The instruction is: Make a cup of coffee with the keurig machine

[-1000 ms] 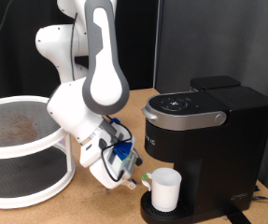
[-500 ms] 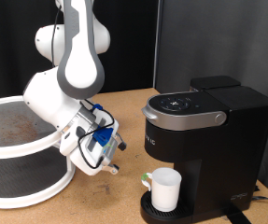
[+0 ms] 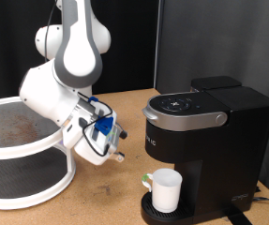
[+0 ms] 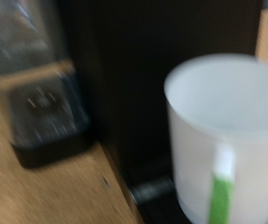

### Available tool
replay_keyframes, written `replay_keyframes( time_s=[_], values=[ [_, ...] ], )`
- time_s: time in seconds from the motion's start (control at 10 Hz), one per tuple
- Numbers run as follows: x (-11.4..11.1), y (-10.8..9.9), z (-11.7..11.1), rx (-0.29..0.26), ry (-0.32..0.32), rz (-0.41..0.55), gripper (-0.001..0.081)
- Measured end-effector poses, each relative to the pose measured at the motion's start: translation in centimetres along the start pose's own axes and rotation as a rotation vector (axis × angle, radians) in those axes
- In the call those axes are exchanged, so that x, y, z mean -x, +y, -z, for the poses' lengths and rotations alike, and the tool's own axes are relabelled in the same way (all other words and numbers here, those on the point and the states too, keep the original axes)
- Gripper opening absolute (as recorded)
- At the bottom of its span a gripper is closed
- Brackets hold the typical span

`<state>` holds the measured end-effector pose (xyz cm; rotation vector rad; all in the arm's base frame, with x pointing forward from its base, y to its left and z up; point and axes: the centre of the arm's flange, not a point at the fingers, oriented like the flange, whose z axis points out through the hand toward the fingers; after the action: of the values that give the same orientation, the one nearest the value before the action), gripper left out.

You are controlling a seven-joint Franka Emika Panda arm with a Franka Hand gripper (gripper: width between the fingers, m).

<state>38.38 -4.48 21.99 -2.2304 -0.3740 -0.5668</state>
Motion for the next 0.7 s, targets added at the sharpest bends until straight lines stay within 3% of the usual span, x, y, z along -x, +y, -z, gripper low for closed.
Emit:
replay_keyframes(
  time_s=[0.2,0.5,0.7],
  values=[
    [-0.8,-1.3,1.9,-0.087,0.022,-0.007,0.0800],
    [-1.9,-3.0,4.6,-0.150,0.091,-0.012,0.0800],
    [-1.8,-3.3,4.4,-0.168,0.056,-0.038,0.0800]
  ],
)
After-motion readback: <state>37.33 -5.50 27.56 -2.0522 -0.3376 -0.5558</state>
